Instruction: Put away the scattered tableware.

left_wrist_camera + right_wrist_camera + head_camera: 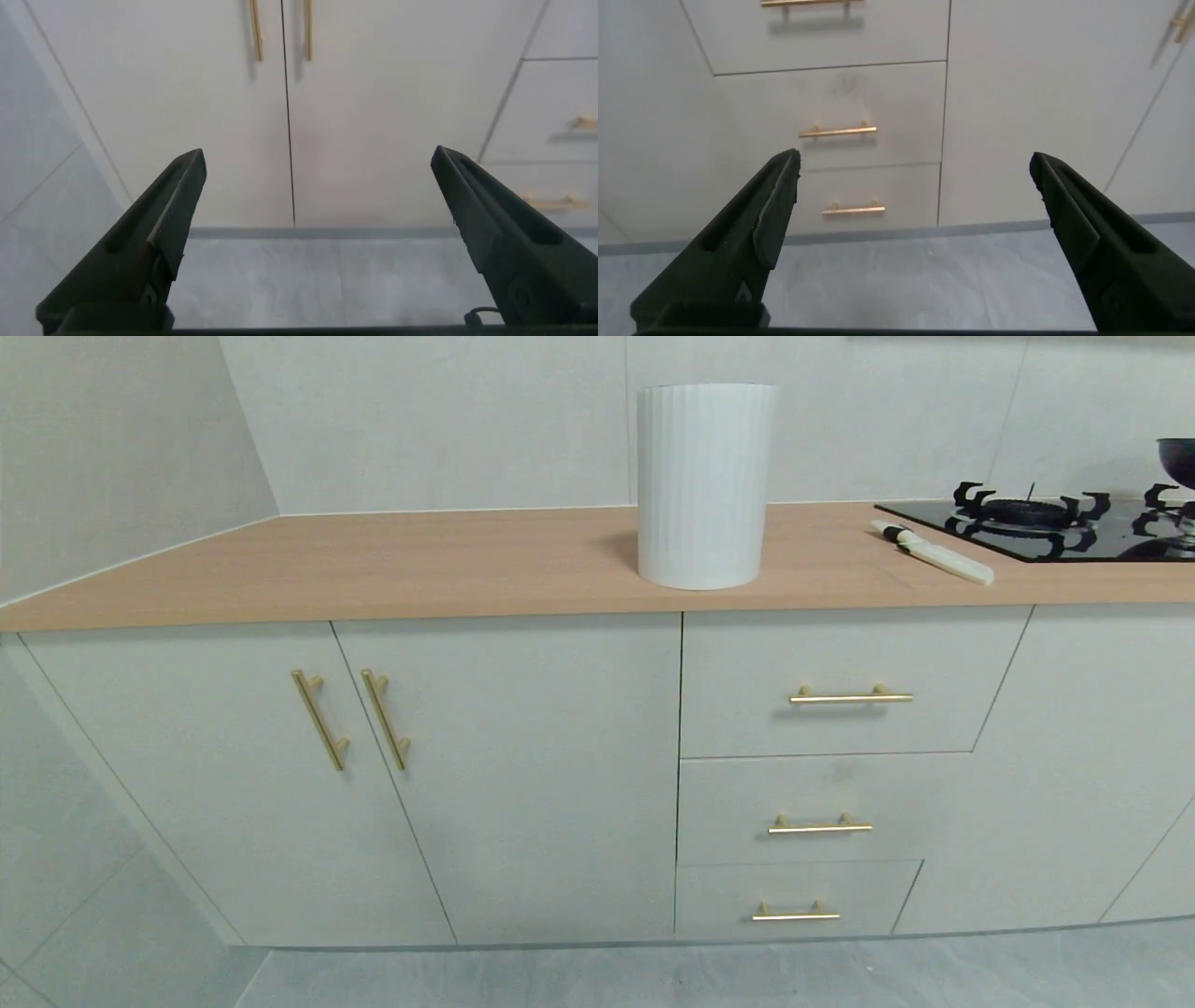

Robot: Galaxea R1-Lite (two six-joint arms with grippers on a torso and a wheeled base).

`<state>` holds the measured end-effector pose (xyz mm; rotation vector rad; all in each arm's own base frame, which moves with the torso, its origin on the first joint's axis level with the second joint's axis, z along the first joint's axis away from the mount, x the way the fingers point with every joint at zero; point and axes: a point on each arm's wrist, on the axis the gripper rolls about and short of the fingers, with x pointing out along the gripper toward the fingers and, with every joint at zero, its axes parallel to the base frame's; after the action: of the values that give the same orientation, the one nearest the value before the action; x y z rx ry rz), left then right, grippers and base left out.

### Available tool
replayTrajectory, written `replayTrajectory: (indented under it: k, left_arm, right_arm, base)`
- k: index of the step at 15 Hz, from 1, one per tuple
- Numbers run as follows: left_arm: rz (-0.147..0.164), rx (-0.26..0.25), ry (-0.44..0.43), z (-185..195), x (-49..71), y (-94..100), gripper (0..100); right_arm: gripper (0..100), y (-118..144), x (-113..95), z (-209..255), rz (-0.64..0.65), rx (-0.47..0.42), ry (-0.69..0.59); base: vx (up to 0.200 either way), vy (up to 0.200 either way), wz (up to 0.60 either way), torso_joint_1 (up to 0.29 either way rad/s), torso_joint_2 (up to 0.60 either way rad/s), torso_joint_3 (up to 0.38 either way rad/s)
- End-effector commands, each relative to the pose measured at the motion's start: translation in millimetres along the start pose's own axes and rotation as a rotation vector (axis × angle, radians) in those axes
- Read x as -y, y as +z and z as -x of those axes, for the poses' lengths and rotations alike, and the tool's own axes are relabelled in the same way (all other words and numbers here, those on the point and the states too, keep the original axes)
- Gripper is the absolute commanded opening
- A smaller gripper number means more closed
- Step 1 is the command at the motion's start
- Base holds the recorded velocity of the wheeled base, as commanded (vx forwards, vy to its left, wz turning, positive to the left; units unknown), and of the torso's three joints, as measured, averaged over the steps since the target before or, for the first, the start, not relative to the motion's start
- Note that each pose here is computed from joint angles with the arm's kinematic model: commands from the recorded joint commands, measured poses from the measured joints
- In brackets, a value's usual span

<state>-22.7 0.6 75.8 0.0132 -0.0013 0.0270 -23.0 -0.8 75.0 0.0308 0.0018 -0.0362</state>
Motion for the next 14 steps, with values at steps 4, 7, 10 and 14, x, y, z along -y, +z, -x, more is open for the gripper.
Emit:
replayTrajectory:
  k: [4,7,10,14]
  left_arm:
    - [-0.002,0.0,0.001,0.0,0.0,0.0,100]
    - [-0.001,0.0,0.001,0.0,0.0,0.0,100]
    - [0.001,0.0,0.001,0.0,0.0,0.0,100]
    - [-0.001,0.0,0.001,0.0,0.0,0.0,100]
  right_arm:
    - [100,0.0,0.0,-0.1,0.0,-0.002,-0.001]
    - [100,0.0,0.0,-0.1,0.0,-0.002,-0.001]
    - [100,0.0,0.0,-0.1,0.0,-0.002,-0.001]
    - [100,0.0,0.0,-0.1,0.0,-0.002,-0.001]
  base:
    - [0.2,0.0,0.0,0.002,0.0,0.0]
    - [0.2,0.0,0.0,0.006,0.0,0.004]
    - [0.2,0.0,0.0,0.001,0.0,0.004]
    - [0.2,0.0,0.0,0.002,0.0,0.004]
